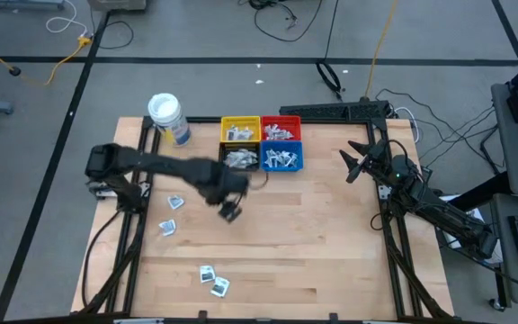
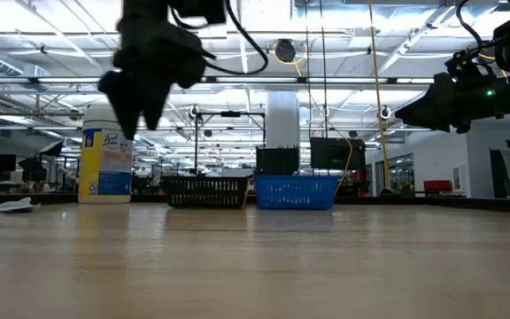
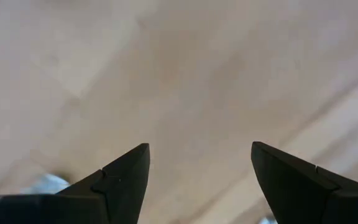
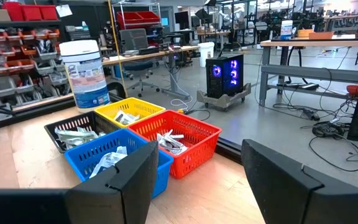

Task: Pick & Place First Aid Supplies
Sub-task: Put the gray towelette pack into the yellow basket

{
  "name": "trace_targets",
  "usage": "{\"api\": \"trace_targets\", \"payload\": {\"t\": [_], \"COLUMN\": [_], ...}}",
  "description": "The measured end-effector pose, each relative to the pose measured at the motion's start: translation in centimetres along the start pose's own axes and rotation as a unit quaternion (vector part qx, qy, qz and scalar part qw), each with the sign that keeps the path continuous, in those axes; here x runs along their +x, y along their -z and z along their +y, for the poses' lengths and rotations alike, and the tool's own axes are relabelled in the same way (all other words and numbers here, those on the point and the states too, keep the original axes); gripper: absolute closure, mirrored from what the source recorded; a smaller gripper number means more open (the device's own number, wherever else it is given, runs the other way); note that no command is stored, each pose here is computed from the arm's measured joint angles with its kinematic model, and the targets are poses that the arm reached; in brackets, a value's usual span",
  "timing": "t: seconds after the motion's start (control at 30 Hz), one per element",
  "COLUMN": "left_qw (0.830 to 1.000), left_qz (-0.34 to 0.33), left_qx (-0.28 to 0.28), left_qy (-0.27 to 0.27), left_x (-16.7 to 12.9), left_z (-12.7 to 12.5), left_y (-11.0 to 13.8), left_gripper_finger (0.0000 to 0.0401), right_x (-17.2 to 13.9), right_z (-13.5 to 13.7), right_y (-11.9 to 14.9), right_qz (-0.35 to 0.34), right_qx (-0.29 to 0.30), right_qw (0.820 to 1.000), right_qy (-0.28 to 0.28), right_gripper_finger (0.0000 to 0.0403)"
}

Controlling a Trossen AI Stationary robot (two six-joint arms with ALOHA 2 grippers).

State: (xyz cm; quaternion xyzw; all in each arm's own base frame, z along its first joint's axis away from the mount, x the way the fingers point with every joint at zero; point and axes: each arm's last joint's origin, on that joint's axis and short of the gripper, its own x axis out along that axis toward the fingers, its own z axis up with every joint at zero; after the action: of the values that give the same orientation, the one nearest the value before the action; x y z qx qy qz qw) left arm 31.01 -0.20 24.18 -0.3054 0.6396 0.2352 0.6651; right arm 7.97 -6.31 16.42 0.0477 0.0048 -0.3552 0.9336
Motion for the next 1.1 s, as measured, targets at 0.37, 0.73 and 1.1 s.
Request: {"api": "trace_targets", "payload": {"t": [0.37, 0.73, 1.1], "left_qw": [0.999, 0.998, 0.994], "left_qz": [0.030, 0.044, 0.064], "left_qx": [-0.004, -0.041, -0.038], "left_qy": [-0.015, -0.028, -0.080], "left_x": [1.5, 2.9, 9.0], "left_z": [-5.5, -8.2, -11.0], "left_y": [9.1, 15.2, 17.8], "left_gripper_finger": [0.0114, 0.0114, 0.0114], "right_x": [0.0, 0.0, 0.0], "right_z": [0.0, 0.0, 0.0], "right_y": [0.0, 0.0, 0.0], "right_qz": [0.000, 0.000, 0.000], "right_qx": [0.000, 0.000, 0.000], "right_qw": [1.000, 1.000, 1.000], "right_qy": [0.000, 0.000, 0.000], "right_gripper_finger": [0.0174, 0.0175, 0.0175]}}
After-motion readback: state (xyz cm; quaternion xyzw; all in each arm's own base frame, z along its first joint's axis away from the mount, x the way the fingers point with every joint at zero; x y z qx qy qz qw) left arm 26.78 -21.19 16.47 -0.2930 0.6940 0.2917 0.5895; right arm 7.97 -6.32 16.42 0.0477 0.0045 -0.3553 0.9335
